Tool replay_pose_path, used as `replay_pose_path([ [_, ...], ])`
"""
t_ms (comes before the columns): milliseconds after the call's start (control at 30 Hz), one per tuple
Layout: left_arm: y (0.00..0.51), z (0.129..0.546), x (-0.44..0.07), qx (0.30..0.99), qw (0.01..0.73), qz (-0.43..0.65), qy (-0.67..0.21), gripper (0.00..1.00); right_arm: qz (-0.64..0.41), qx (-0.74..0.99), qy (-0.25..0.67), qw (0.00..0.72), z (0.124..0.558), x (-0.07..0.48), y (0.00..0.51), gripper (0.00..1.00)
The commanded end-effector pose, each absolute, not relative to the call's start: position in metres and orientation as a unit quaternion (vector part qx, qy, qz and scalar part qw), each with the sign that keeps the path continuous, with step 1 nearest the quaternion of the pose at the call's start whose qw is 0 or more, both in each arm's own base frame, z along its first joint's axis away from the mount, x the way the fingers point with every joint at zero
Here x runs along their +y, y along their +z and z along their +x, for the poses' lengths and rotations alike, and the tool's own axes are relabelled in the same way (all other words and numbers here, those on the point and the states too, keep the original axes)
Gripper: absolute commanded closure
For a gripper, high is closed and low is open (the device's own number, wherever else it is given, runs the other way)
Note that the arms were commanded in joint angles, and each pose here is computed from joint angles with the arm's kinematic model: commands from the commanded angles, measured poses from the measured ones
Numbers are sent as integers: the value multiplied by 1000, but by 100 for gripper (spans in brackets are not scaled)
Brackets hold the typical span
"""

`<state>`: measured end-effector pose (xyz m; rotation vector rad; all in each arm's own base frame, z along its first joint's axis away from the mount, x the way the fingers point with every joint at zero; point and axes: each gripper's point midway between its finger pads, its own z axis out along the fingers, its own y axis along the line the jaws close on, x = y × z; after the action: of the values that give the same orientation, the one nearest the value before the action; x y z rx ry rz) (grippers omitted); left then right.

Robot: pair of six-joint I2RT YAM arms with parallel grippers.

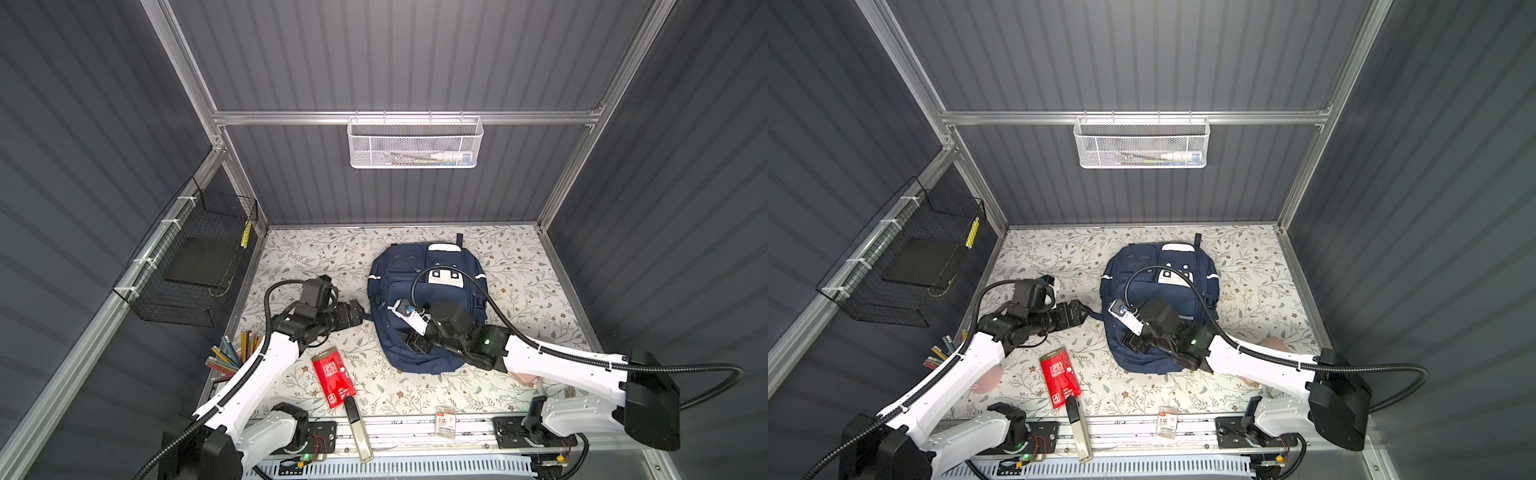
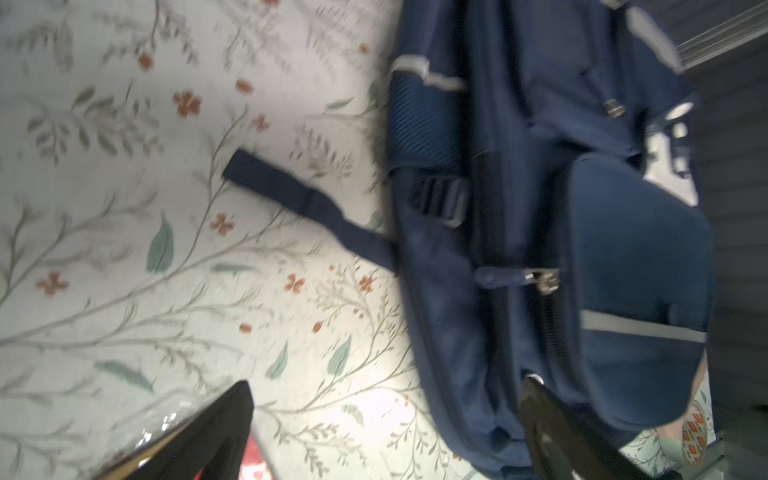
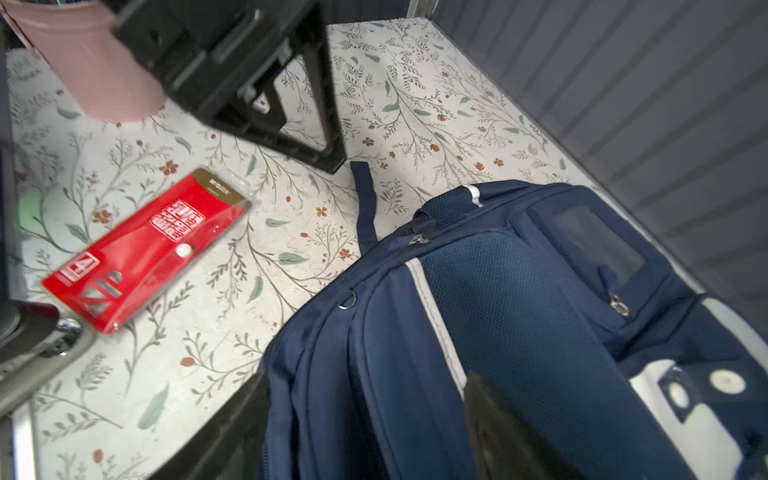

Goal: Pack the student bag
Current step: 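Release the backpack and move both grippers toward the red pencil package, then grasp the red M&G pencil package with the right gripper while left steadies it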

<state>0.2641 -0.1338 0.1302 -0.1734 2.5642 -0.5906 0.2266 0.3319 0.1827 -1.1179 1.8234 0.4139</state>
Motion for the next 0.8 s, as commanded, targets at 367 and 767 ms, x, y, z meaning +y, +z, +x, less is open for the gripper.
replay_pose_path([
  [367,51,193,-70,937,157,-293,-109,0,-283,842,356,291,170,437,127,26],
  [767,0,180,-81,921,117,-341,-144,2,-227,883,391,128,169,477,56,32],
])
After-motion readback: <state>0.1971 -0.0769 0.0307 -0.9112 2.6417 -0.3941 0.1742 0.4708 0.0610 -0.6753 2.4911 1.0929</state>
